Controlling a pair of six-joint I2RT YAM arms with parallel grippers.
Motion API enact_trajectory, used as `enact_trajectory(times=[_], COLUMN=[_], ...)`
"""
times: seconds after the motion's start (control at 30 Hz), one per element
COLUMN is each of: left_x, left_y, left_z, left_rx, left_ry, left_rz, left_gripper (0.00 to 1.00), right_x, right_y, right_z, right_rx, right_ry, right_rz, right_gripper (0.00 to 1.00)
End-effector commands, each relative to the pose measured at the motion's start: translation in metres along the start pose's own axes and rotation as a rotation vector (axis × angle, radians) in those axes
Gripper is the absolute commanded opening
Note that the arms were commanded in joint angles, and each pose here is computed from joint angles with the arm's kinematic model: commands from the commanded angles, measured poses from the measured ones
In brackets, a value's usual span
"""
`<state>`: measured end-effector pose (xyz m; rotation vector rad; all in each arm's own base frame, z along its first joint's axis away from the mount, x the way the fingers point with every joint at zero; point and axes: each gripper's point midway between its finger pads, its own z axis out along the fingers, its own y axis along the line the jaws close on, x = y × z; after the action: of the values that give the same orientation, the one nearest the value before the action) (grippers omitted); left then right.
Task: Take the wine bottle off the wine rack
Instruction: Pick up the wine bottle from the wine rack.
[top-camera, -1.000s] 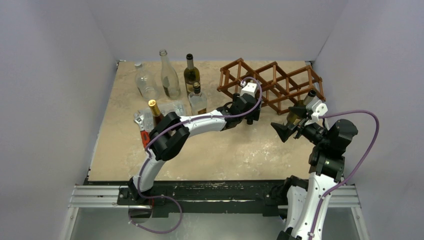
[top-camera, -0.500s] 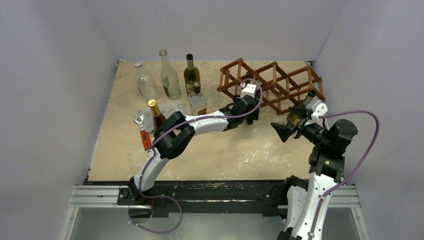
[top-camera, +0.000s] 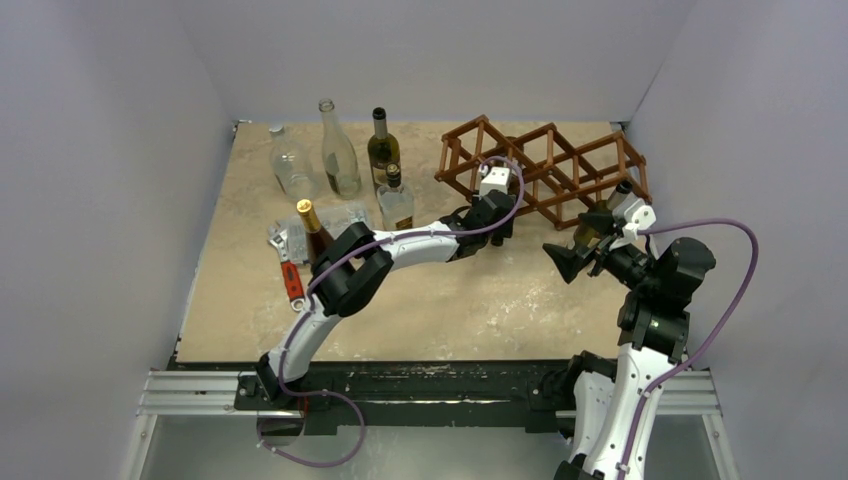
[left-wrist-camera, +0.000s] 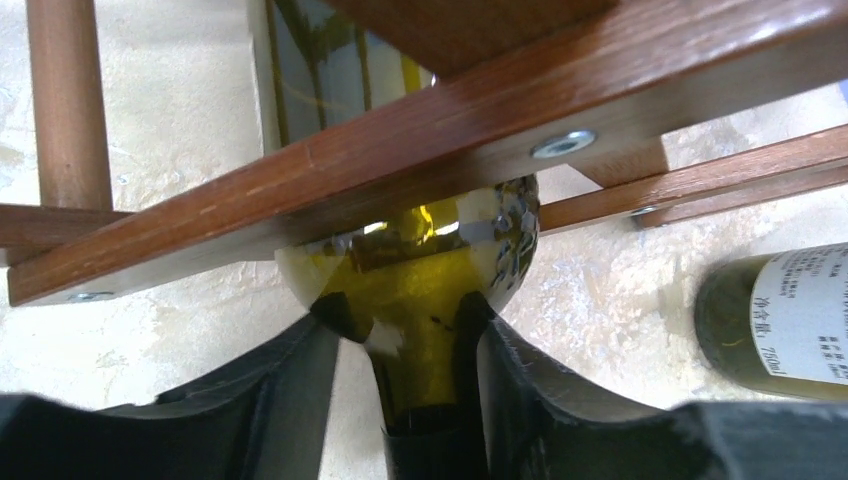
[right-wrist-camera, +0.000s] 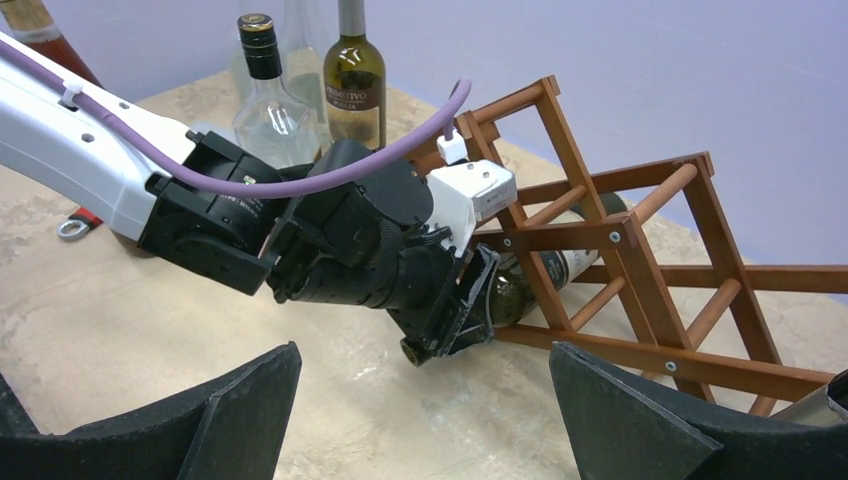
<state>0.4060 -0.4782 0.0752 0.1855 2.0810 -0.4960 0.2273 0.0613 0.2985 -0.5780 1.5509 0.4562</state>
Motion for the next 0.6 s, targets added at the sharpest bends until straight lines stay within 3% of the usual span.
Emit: enact_trajectory(times=[0.0, 0.3, 0.57], left_x=[-0.025, -0.041, -0.078], left_y=[-0.015, -0.014, -0.02], left_z=[0.003, -0.016, -0.05], left_rx=[0.041, 0.053, 0.089], left_ry=[-0.068, -0.102, -0.185], left_rz=[-0.046, -0.048, -0.046], left_gripper=[0.38, 0.01, 0.0], right_x=[-0.003, -0.003, -0.003], right_y=[-0.005, -0.006, -0.007], right_z=[0.001, 0.0, 0.0], right_rx=[0.016, 0.023, 0.031], right_ry=[-0.01, -0.01, -0.009], right_rz=[-0.016, -0.021, -0.028], right_gripper=[0.99, 0.99, 0.99])
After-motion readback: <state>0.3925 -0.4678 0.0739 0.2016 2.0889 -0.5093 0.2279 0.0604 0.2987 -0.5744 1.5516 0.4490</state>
